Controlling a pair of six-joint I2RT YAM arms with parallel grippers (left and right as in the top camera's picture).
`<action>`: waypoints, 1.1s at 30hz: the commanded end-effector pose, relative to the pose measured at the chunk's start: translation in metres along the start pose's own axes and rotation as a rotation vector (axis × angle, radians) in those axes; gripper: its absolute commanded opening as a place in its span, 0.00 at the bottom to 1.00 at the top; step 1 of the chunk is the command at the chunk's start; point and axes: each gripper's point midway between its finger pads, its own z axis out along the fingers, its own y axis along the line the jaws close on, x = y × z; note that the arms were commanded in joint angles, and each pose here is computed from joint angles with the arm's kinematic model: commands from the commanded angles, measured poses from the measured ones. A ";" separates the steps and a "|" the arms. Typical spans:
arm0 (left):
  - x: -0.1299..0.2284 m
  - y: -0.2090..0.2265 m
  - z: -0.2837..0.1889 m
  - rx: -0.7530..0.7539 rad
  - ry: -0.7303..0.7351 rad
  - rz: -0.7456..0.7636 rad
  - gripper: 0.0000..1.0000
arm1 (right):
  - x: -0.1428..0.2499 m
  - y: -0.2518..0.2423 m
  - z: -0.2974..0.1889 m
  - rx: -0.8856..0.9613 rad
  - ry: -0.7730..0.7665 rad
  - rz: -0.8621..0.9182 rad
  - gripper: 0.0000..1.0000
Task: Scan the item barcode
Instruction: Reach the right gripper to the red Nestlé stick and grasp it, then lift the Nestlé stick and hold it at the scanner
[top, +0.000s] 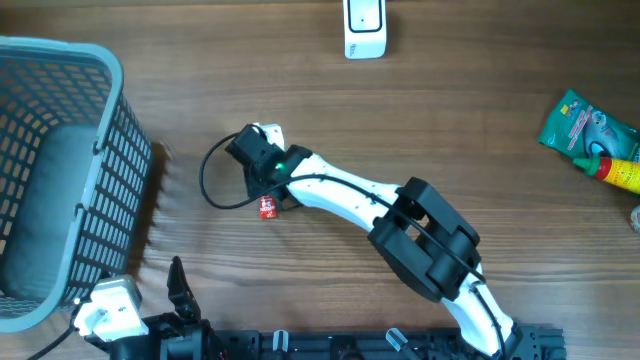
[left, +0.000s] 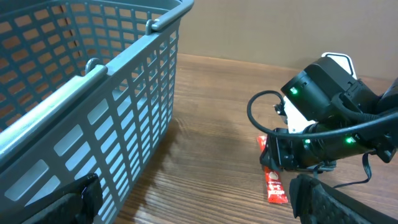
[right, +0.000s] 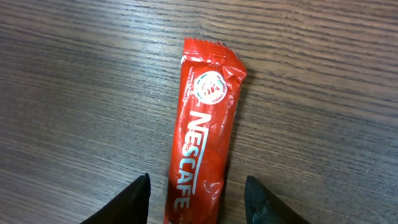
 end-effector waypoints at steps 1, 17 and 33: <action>-0.001 0.000 -0.001 0.002 -0.007 -0.008 1.00 | 0.019 -0.013 0.024 0.068 0.038 0.001 0.39; -0.001 0.000 -0.001 0.002 -0.007 -0.008 1.00 | 0.028 -0.057 -0.021 -0.202 0.475 0.227 0.04; -0.001 0.000 -0.001 0.002 -0.007 -0.008 1.00 | 0.012 -0.086 -0.187 -0.900 0.952 0.741 0.04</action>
